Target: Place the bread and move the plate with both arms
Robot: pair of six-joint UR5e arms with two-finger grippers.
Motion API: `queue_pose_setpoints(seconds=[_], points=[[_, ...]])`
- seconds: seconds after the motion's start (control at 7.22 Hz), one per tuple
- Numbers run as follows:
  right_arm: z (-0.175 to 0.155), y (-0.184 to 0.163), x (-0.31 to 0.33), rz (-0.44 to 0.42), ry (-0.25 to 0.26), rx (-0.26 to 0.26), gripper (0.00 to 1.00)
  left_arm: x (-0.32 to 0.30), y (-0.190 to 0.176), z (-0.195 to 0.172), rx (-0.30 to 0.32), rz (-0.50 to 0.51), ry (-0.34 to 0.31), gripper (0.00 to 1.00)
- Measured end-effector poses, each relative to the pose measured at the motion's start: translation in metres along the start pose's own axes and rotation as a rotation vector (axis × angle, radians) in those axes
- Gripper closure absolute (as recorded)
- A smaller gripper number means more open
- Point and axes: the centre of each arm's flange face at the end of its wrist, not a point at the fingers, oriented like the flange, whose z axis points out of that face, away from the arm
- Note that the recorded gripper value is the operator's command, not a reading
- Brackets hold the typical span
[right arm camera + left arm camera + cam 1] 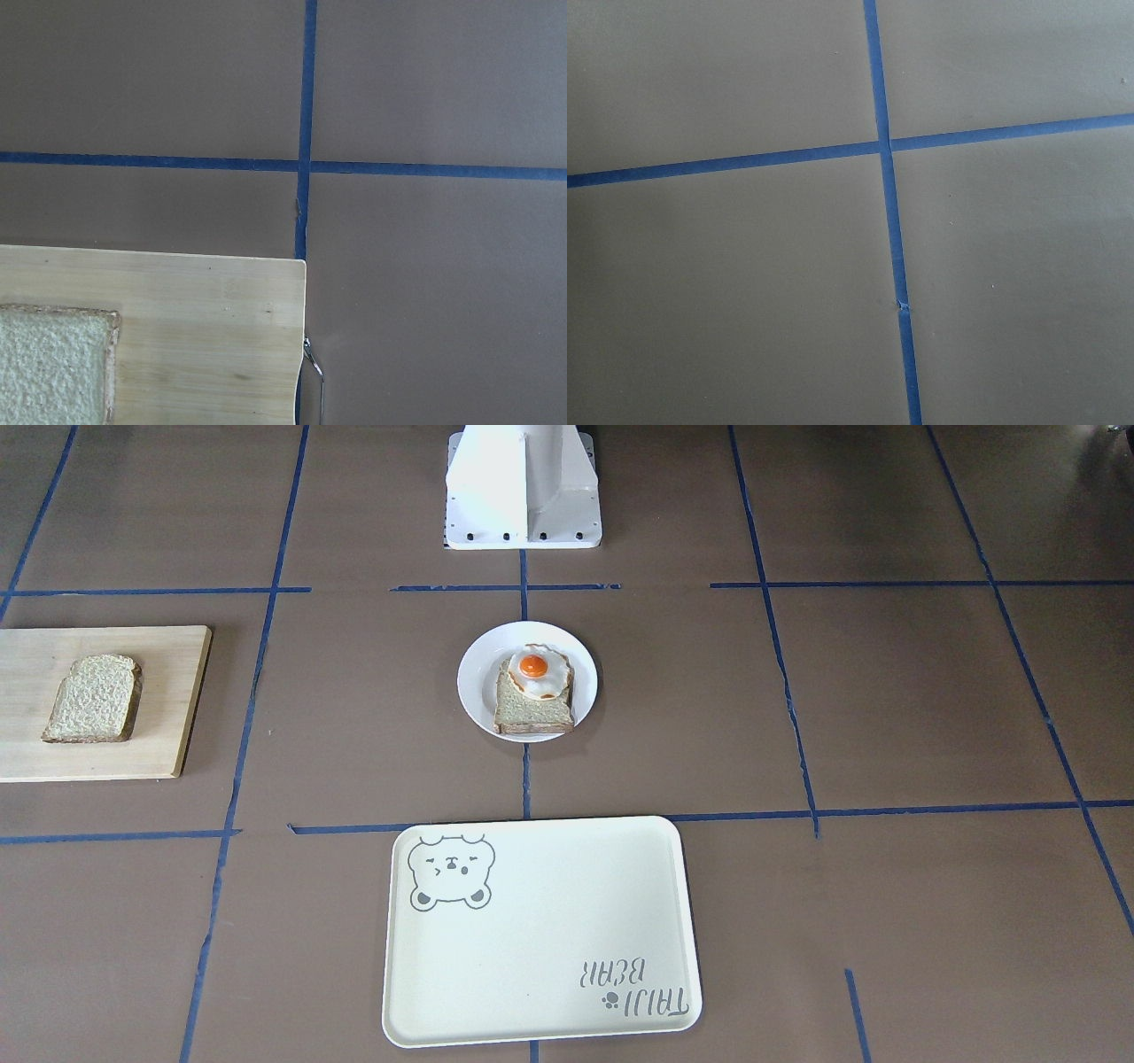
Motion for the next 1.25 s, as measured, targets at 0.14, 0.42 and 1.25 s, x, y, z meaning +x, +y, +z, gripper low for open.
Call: queue_pose_setpoints(seconds=[0.14,0.42,1.25], points=[[0.004,0.006,0.0,0.005,-0.009,-0.006,0.0,0.0,0.0,0.0,0.001,0.001,0.0,0.0],[0.026,0.017,-0.014,0.02,-0.024,0.015,0.0,0.001,0.0,-0.001,0.003,0.003,-0.001,0.0],[0.145,0.05,-0.133,0.132,0.002,0.05,0.01,0.0,0.003,0.0,0.001,0.0,0.0,0.0]])
